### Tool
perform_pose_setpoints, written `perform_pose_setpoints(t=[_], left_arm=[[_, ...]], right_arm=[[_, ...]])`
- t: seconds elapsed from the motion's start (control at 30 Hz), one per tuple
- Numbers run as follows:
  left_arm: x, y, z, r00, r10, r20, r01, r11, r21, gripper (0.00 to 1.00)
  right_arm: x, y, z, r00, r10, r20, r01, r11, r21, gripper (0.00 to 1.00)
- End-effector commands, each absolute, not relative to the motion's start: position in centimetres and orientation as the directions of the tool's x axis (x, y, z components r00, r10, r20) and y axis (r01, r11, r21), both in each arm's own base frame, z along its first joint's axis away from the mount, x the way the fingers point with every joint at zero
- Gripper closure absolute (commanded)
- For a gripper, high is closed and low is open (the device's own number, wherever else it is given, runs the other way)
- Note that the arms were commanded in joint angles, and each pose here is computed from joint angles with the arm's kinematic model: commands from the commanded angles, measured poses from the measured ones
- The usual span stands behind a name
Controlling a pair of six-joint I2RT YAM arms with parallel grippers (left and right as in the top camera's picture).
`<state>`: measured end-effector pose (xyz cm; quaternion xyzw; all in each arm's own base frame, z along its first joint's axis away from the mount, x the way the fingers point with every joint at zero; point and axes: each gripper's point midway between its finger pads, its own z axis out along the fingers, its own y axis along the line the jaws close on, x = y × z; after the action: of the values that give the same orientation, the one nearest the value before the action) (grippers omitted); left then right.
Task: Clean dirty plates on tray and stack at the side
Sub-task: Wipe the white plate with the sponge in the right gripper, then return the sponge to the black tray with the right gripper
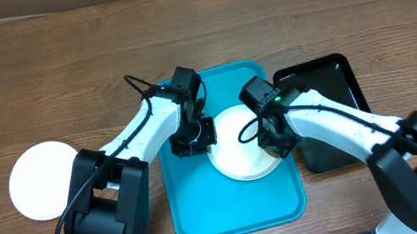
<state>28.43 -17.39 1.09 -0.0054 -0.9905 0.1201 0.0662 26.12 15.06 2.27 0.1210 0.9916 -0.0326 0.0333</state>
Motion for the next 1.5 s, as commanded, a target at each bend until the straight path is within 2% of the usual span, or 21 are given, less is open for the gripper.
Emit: perform_pose_setpoints(t=[0.0, 0.2, 0.4, 0.57, 0.73, 0.93, 1.03, 1.07, 1.13, 1.17, 1.2, 1.3, 1.47], left_arm=[[28.7, -14.0, 0.0, -0.992, -0.021, 0.121, -0.032, 0.996, -0.087, 0.96], [28.6, -13.9, 0.0, -0.992, -0.022, 0.123, -0.032, 0.996, -0.081, 0.96], [28.6, -14.1, 0.0, -0.992, -0.018, 0.126, -0.029, 0.996, -0.088, 0.96], [28.6, -14.1, 0.0, -0.992, -0.017, 0.125, -0.028, 0.996, -0.089, 0.96], [28.5, -14.4, 0.1, -0.991, -0.008, 0.133, -0.023, 0.993, -0.112, 0.96], [28.5, -14.5, 0.1, -0.991, -0.008, 0.134, -0.023, 0.993, -0.114, 0.96], [28.5, -14.5, 0.1, -0.991, -0.007, 0.132, -0.022, 0.993, -0.115, 0.96], [28.5, -14.5, 0.2, -0.992, 0.001, 0.13, -0.014, 0.993, -0.117, 0.96], [28.8, -14.7, 0.4, -0.992, 0.026, 0.121, 0.011, 0.992, -0.124, 0.96], [29.0, -14.8, 0.6, -0.992, 0.036, 0.117, 0.021, 0.992, -0.127, 0.96], [29.2, -14.9, 0.9, -0.993, 0.044, 0.114, 0.029, 0.991, -0.13, 0.96], [30.0, -15.2, 2.1, -0.993, 0.058, 0.099, 0.044, 0.99, -0.136, 0.96], [31.6, -16.2, 5.1, -0.991, 0.127, 0.05, 0.12, 0.984, -0.131, 0.96]], right_arm=[[28.1, 12.1, 6.6, -0.93, 0.272, -0.249, 0.301, 0.95, -0.085, 0.96], [28.5, 11.4, 12.5, -0.89, 0.299, -0.343, 0.292, 0.954, 0.074, 0.96], [28.7, 7.1, 14.6, -0.852, 0.362, -0.378, 0.359, 0.93, 0.082, 0.96], [29.3, 4.9, 12.6, -0.855, 0.397, -0.335, 0.384, 0.917, 0.106, 0.96], [29.5, 6.3, 8.5, -0.911, 0.328, -0.248, 0.279, 0.937, 0.212, 0.88], [29.0, 6.5, 5.2, -0.931, 0.32, -0.177, 0.285, 0.937, 0.201, 0.89], [29.6, 6.8, 6.2, -0.926, 0.32, -0.199, 0.276, 0.935, 0.222, 0.82], [29.8, 6.9, 6.9, -0.924, 0.32, -0.211, 0.271, 0.935, 0.23, 0.75], [30.2, 6.9, 8.8, -0.915, 0.32, -0.247, 0.26, 0.933, 0.247, 0.37], [30.4, 6.9, 9.9, -0.908, 0.323, -0.266, 0.256, 0.932, 0.257, 0.23], [30.5, 6.9, 11.1, -0.902, 0.327, -0.282, 0.253, 0.93, 0.267, 0.16], [29.9, 6.2, 14.7, -0.881, 0.35, -0.318, 0.258, 0.92, 0.296, 0.07], [27.6, 4.0, 18.4, -0.844, 0.416, -0.339, 0.314, 0.895, 0.317, 0.01]])
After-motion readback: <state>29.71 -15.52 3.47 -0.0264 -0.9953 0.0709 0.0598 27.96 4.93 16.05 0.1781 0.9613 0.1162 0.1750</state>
